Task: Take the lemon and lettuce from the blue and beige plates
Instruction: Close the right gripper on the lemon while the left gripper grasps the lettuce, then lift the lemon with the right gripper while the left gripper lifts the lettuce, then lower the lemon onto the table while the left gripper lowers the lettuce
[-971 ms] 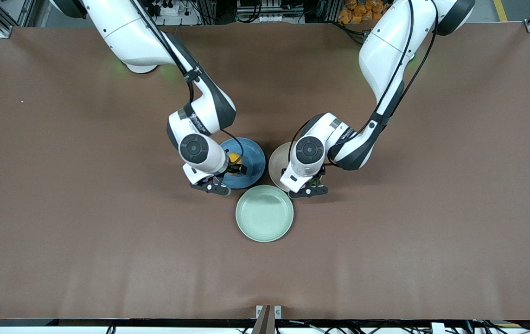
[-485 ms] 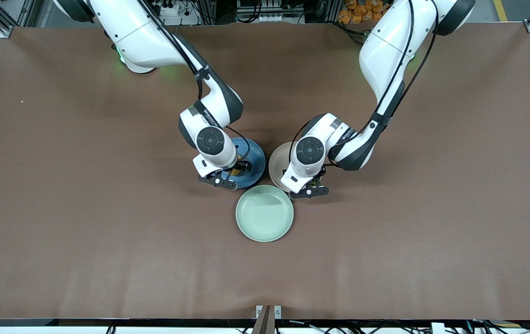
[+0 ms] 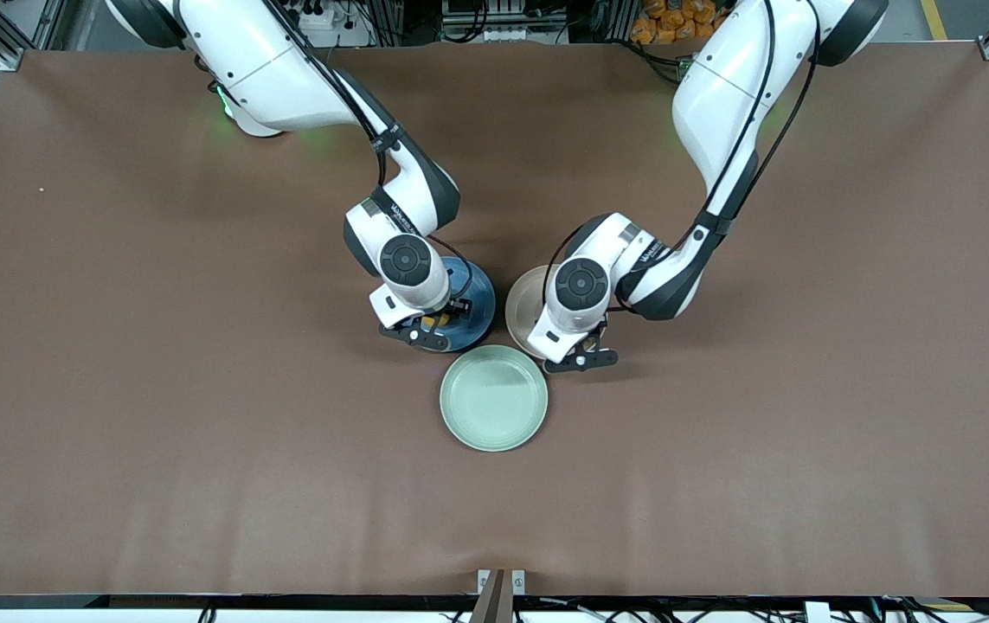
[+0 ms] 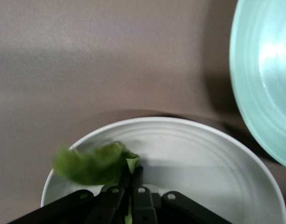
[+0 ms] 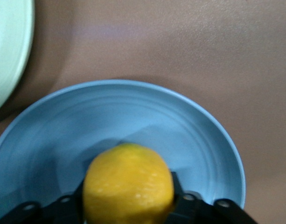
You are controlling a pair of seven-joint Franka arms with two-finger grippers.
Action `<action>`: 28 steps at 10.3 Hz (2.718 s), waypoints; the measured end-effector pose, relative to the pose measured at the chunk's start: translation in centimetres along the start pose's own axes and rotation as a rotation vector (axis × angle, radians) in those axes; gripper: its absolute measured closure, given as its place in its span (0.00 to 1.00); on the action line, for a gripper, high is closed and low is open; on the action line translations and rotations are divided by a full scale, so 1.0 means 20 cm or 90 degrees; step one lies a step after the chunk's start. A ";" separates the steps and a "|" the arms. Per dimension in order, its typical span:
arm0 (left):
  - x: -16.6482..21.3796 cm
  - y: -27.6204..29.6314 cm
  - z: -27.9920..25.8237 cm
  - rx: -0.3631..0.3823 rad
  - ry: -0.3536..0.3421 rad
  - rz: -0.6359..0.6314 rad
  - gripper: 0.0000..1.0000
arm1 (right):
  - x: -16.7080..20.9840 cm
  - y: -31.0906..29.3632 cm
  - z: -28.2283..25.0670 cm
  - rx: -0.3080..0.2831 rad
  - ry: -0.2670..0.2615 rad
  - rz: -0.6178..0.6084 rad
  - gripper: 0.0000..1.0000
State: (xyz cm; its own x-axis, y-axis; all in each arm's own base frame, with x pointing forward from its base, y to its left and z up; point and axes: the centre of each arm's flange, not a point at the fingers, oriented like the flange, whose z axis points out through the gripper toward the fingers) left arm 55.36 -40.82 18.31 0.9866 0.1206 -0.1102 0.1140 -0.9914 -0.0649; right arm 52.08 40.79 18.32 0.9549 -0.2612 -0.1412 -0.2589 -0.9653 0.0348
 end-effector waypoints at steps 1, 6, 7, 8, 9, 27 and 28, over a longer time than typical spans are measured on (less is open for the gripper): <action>0.01 0.00 0.00 0.000 0.001 -0.001 0.96 | 0.00 0.00 0.00 0.000 0.001 -0.001 0.40; 0.03 0.01 -0.17 0.022 -0.012 -0.033 0.96 | 0.03 0.03 -0.20 -0.047 -0.014 -0.039 0.40; 0.05 0.01 -0.25 0.028 -0.014 -0.038 0.96 | 0.07 0.07 -0.28 -0.050 -0.017 -0.058 0.40; 0.06 -0.01 -0.36 0.029 -0.010 -0.044 0.96 | 0.13 0.14 -0.35 -0.051 -0.021 -0.078 0.40; 0.09 -0.06 -0.50 0.024 0.000 -0.054 0.96 | 0.20 0.22 -0.40 -0.050 -0.022 -0.097 0.40; 0.75 -1.54 -0.22 0.069 -0.094 -0.039 0.96 | 0.76 1.85 -0.11 -0.067 0.064 -0.322 0.40; 0.75 -1.53 -0.22 0.068 -0.093 -0.037 0.96 | 0.76 1.85 -0.09 -0.068 0.068 -0.322 0.40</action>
State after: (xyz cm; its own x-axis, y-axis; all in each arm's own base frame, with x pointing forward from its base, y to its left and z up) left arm 67.15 -8.86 22.97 0.9503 0.1918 -0.2452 0.1500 -0.9723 -0.1793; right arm 57.31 1.16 19.29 0.9675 0.2442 -0.0653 0.2494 -0.9643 0.0894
